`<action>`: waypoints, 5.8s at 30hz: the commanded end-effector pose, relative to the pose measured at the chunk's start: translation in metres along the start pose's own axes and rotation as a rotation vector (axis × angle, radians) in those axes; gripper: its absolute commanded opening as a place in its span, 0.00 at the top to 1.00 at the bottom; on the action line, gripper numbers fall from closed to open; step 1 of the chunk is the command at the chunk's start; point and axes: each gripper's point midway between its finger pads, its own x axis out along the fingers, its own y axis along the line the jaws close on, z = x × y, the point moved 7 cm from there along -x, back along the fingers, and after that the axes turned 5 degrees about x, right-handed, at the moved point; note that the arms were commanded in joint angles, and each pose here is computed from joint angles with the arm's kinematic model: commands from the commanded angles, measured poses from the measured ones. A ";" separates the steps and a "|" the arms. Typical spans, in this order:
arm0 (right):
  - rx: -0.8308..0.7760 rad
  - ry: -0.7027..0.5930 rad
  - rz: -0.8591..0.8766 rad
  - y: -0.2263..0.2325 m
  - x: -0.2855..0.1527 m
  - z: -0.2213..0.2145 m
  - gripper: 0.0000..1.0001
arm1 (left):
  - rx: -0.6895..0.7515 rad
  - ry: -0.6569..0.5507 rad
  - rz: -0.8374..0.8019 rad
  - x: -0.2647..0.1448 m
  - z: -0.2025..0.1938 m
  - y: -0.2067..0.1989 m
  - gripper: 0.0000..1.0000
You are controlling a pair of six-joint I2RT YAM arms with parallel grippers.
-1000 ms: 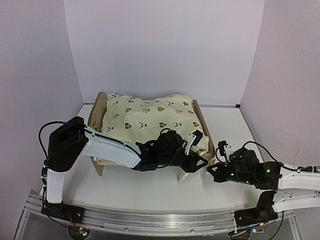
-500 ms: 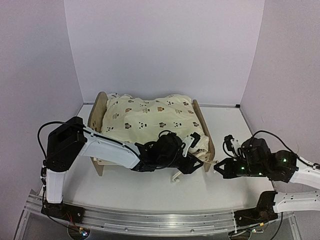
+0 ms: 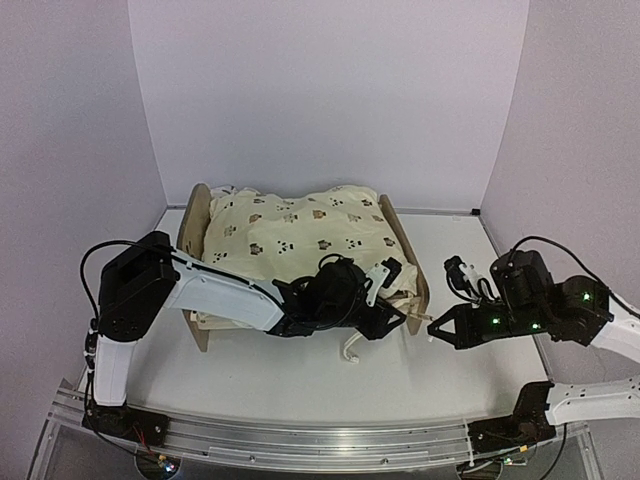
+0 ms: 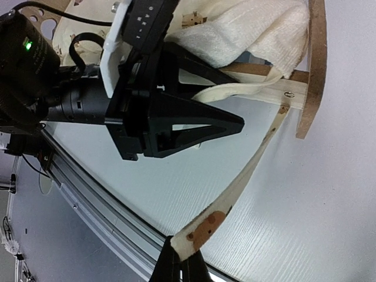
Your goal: Set up the pet bed
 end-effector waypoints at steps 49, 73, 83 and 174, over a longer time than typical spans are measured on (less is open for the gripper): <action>-0.049 0.225 -0.049 0.004 0.146 -0.013 1.00 | -0.125 0.040 0.164 -0.039 -0.033 0.076 0.51; -0.123 0.052 -0.381 -0.032 0.110 0.003 0.33 | -0.127 0.073 0.155 -0.052 -0.039 0.063 0.51; -0.198 0.041 -0.531 -0.052 0.139 0.000 0.47 | -0.109 0.072 0.156 -0.056 -0.037 0.052 0.51; -0.080 -0.147 -0.557 -0.057 0.103 0.062 1.00 | -0.010 -0.178 0.011 0.033 0.025 0.050 0.57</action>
